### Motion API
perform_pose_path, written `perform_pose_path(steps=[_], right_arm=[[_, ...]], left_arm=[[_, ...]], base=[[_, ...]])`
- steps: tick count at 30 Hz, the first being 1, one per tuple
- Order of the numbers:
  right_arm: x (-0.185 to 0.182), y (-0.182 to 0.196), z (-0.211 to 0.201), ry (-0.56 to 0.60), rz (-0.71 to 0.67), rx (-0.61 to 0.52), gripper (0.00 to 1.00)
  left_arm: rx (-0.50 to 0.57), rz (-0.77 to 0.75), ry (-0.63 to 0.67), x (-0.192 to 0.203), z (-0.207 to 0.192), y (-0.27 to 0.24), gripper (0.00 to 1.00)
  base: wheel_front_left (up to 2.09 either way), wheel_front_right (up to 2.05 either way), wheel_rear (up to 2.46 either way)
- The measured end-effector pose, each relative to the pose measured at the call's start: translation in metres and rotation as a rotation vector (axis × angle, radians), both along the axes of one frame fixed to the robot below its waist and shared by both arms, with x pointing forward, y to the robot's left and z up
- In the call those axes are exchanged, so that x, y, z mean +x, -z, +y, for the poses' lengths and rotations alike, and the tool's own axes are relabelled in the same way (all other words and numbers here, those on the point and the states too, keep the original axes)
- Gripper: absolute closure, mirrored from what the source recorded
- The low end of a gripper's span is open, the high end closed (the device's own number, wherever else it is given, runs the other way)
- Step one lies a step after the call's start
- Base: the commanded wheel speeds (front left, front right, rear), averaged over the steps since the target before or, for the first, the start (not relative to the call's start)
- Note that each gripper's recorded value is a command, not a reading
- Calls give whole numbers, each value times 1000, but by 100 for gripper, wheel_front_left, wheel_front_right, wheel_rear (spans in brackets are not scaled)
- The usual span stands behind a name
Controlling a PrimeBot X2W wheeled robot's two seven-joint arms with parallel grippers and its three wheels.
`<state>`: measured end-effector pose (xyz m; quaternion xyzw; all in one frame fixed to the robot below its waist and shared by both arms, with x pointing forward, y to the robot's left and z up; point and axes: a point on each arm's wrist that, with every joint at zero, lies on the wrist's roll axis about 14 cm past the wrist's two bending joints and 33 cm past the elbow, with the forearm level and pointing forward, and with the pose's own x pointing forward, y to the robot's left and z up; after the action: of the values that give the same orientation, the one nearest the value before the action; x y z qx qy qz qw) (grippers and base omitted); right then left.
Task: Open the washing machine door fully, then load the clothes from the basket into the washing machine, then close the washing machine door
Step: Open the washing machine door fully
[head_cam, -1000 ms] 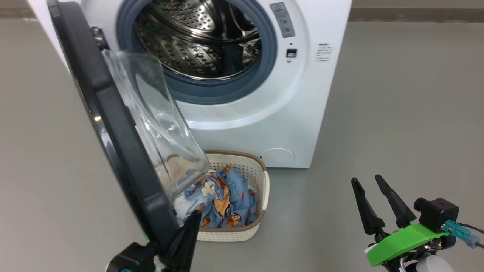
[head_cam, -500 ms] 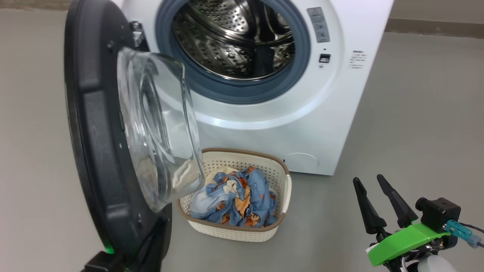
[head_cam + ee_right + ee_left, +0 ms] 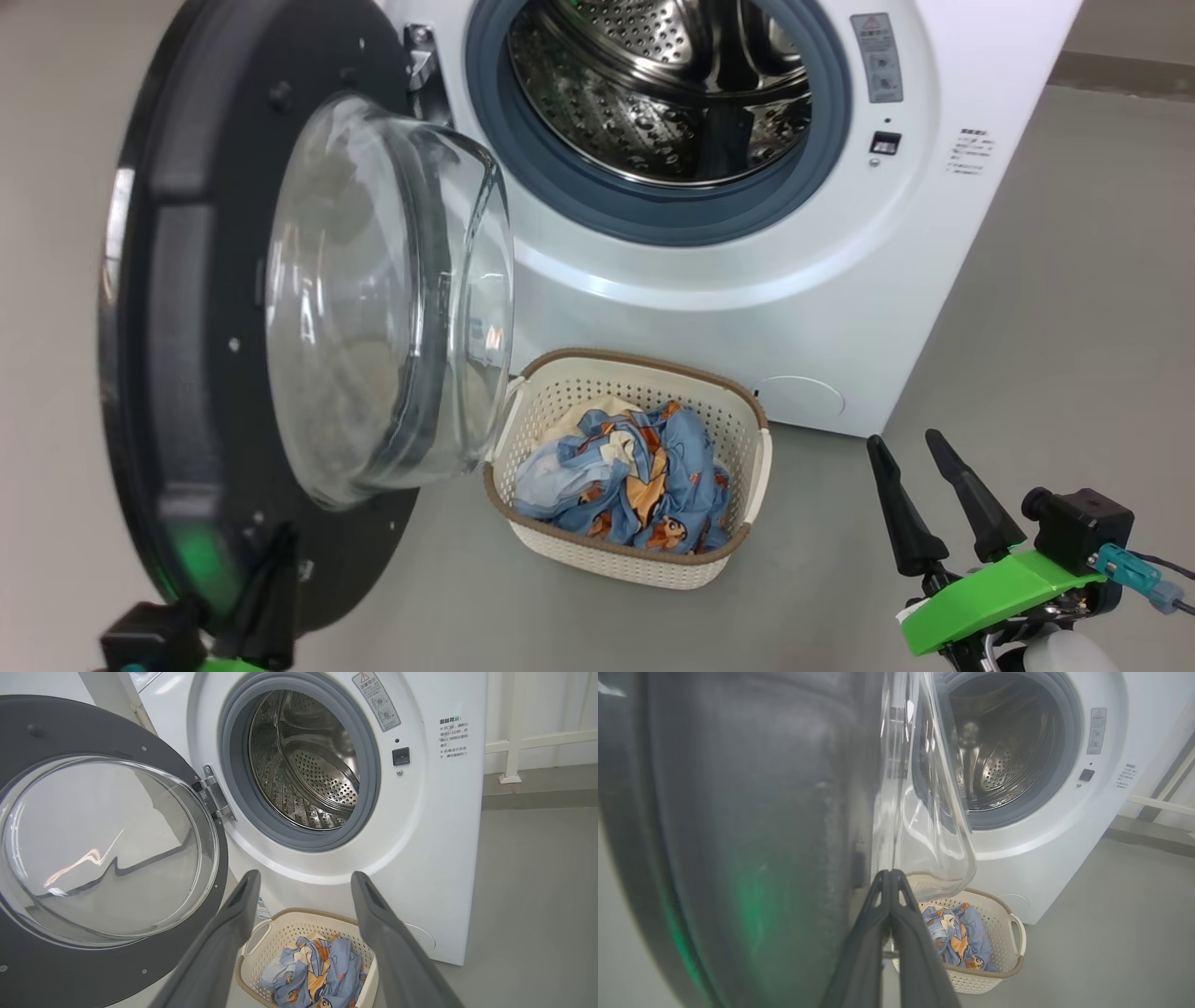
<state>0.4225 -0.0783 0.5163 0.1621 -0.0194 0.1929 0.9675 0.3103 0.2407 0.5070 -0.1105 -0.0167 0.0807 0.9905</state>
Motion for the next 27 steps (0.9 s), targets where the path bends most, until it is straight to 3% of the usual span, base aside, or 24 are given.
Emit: perform_pose_path(steps=[27], right_arm=[[35, 27, 35, -57, 61, 46, 0]], left_arm=[[95, 197, -212, 14, 132, 16, 100]], base=[[0, 0, 0]])
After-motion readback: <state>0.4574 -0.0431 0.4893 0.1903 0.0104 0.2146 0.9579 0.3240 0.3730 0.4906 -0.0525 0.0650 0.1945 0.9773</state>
